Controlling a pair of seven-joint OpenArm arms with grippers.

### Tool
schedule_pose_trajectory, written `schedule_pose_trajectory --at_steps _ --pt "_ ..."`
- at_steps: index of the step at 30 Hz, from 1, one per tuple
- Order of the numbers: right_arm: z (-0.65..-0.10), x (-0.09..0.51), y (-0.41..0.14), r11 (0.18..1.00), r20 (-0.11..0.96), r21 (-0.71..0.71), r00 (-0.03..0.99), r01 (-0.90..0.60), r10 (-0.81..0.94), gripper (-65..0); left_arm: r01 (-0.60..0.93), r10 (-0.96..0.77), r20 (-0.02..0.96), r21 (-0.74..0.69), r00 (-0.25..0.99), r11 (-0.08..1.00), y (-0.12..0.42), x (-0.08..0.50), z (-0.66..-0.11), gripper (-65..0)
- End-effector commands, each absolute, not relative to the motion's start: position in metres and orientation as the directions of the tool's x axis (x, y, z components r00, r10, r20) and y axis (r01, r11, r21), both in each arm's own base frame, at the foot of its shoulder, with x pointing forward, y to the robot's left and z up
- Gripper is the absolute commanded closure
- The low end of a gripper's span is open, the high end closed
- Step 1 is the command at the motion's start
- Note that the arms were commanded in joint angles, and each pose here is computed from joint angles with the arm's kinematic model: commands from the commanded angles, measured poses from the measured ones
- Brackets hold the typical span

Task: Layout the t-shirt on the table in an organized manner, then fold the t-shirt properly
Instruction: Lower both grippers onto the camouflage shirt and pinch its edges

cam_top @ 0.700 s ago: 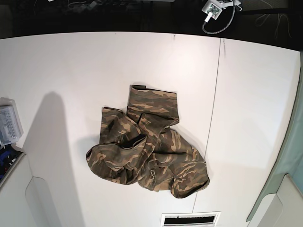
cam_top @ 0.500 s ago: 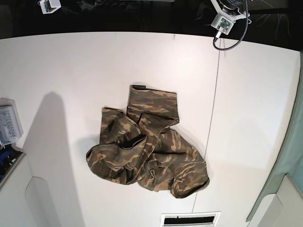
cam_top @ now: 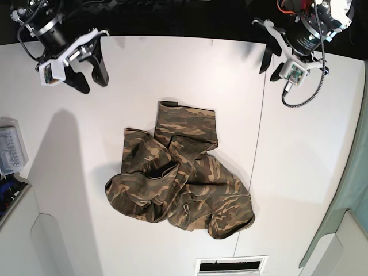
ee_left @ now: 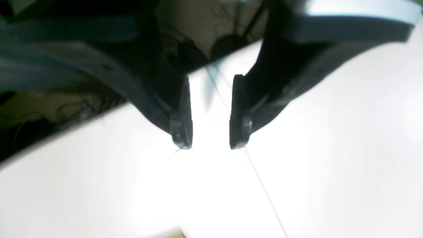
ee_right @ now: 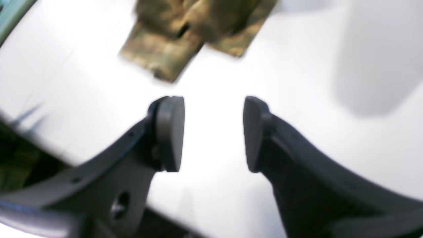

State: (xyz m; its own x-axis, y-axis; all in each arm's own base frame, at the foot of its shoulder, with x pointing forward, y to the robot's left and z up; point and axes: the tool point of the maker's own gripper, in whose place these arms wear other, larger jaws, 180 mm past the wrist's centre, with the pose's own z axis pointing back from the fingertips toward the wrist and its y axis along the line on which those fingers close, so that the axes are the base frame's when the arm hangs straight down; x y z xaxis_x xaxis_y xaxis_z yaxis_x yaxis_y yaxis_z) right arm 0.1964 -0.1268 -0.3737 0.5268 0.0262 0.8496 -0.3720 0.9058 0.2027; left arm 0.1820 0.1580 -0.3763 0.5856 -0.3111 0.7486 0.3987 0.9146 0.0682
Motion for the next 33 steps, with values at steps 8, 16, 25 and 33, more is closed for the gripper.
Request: schedule_pose_trajectory --at_steps 8,16,25,33 --pt "-0.389 0.282 -0.116 0.932 0.886 0.237 0.455 -0.275 -0.091 -28.2 0.439 -0.308 0.794 0.058 0.525 0.897 0.137 0.269 -0.398 -22.8" --pt "-0.416 0.336 -0.067 0.905 0.846 0.356 0.491 -0.234 -0.206 -28.2 0.394 -0.274 0.814 0.061 0.512 0.917 0.132 0.352 -0.404 -22.8" --pt "-0.424 0.365 -0.036 0.892 0.842 0.386 0.485 -0.237 -0.235 -28.2 0.383 -0.126 0.833 -0.109 0.539 0.917 0.088 0.38 -0.408 -22.8" --pt "-0.43 0.378 -0.044 0.919 0.846 0.346 0.486 -0.19 -0.218 -28.3 0.383 -0.081 0.838 -0.159 0.54 0.91 0.061 0.379 -0.414 -22.8"
